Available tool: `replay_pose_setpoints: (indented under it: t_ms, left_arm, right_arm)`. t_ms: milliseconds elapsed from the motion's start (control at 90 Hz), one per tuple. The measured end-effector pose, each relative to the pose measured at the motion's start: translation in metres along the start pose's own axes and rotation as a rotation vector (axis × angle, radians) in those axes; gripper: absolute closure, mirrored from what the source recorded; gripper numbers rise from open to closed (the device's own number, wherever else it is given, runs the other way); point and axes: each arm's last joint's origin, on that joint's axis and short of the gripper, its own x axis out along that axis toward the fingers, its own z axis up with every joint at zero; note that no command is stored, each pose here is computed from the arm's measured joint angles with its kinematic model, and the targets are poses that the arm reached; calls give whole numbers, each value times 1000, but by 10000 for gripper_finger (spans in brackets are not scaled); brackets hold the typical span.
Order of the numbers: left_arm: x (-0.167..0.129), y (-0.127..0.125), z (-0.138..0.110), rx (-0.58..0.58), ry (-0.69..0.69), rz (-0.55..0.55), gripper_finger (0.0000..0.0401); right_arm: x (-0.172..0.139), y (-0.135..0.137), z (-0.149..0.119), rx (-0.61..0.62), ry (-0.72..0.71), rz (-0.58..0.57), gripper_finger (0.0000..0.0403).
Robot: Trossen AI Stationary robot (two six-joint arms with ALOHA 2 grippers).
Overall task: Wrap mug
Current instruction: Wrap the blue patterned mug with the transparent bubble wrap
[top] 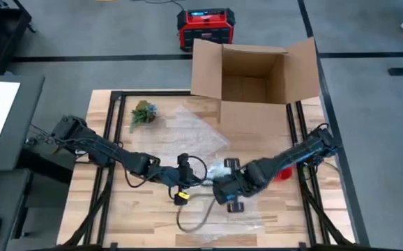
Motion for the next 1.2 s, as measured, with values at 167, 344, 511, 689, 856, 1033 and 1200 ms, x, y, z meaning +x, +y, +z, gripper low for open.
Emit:
replay_pose_setpoints:
  t_ms: [167, 344, 511, 689, 856, 1033, 1200]
  left_arm:
    - [0, 0, -1, -17, 4, 0, 401]
    - [-1, -1, -3, -82, 18, 31, 401]
    - [-4, -7, -9, -221, 37, 83, 401]
    - [-7, -16, -13, -252, 46, 75, 401]
    - [-9, -23, -15, -238, 51, 56, 401]
    - [-9, -22, -15, -236, 46, 74, 401]
    - [-9, -22, -15, -235, 36, 94, 401]
  right_arm:
    - [-14, 53, -19, -89, -64, 55, 403]
    - [-5, 105, -37, -69, -163, 151, 395]
    - [17, 141, -65, -47, -247, 213, 349]
    - [61, 151, -88, 23, -349, 304, 287]
    - [90, 137, -99, 12, -402, 248, 235]
    - [104, 124, -99, -100, -433, 205, 206]
    - [116, 112, -104, -207, -384, 181, 205]
